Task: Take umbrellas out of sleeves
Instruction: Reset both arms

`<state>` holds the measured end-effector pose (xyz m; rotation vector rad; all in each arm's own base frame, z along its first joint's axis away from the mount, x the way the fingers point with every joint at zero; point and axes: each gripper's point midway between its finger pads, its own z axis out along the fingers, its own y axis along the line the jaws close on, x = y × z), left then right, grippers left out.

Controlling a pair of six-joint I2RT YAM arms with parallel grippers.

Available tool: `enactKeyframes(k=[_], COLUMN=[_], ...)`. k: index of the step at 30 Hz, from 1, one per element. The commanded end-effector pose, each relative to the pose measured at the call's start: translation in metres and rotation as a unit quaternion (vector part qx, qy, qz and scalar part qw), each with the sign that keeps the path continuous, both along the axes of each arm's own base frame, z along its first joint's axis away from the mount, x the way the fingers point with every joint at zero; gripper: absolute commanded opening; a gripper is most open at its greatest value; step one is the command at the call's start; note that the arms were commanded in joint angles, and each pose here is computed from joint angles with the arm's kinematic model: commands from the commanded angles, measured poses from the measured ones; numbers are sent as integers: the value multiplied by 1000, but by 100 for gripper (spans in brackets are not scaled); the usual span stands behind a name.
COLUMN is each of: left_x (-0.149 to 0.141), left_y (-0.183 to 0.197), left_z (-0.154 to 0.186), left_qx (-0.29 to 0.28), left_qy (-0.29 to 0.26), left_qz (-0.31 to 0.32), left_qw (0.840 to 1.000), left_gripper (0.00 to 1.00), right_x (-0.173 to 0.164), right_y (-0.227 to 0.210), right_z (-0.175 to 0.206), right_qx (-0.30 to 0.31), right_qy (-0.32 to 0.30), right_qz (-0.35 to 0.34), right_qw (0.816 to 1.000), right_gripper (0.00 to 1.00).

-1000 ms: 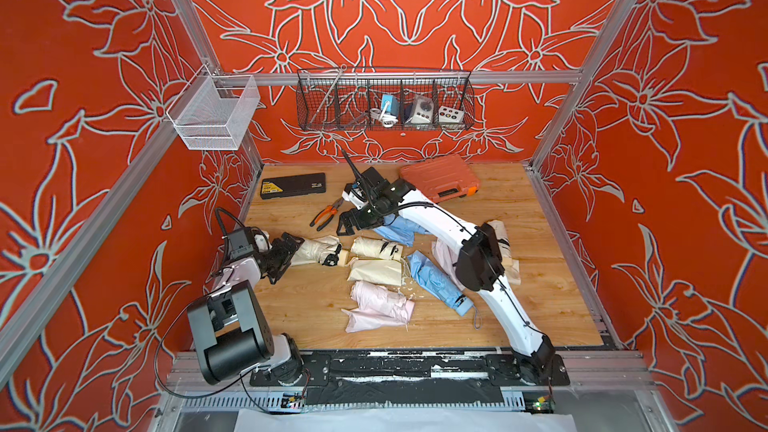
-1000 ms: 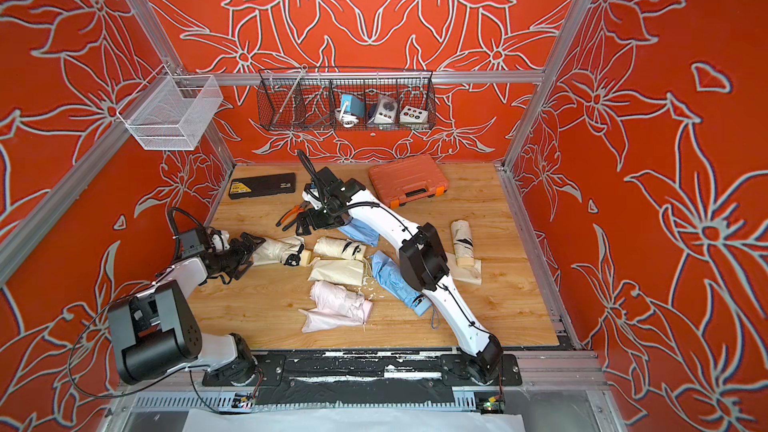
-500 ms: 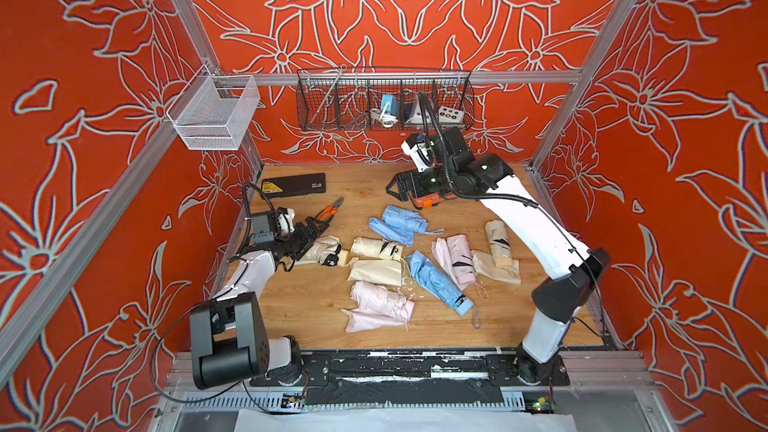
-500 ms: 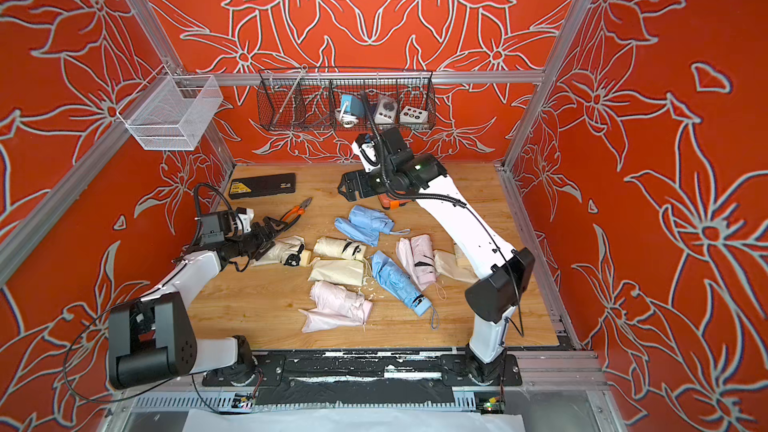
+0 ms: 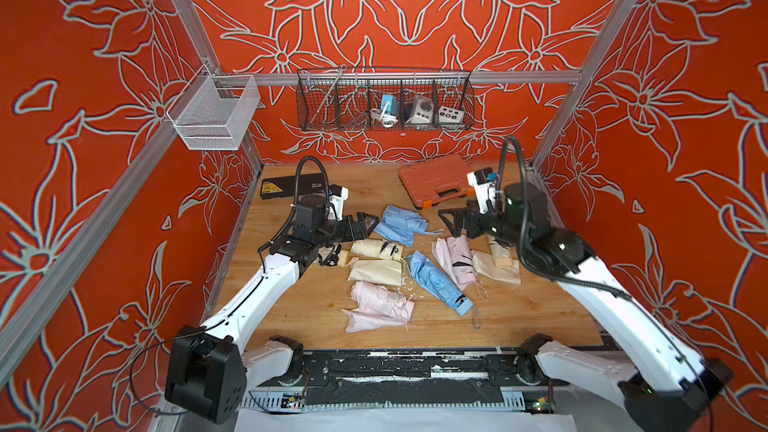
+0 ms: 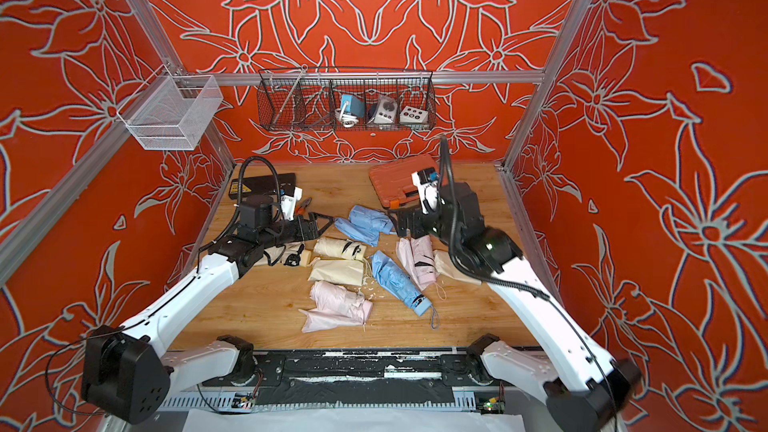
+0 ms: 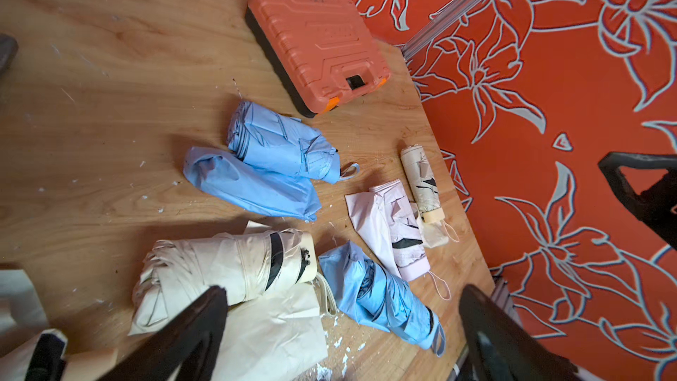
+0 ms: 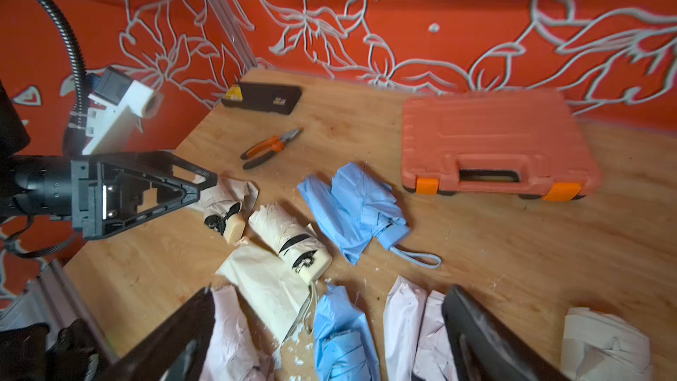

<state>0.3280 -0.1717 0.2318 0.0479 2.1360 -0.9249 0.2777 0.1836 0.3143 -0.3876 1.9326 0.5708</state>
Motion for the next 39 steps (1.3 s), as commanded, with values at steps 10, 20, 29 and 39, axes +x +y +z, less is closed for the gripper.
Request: enactKeyframes(k=[10, 20, 29, 39], left_x=[-44, -71, -75, -72], left_y=[59, 103, 118, 124], left_z=[12, -11, -21, -27], left_qx=[35, 91, 130, 144], left_qy=[-175, -212, -209, -209], left_qz=[139, 215, 240, 254], left_qw=[974, 949, 939, 934], left_gripper=[97, 97, 97, 97], right_x=[-18, -32, -33, 3], right_y=[-87, -115, -133, -139], right_z=[-37, -86, -108, -127], right_qx=[-47, -131, -166, -166], right_qy=[-94, -98, -96, -81], right_qz=[-173, -198, -231, -260], right_qw=[979, 966, 954, 948], right_gripper=[99, 99, 99, 99])
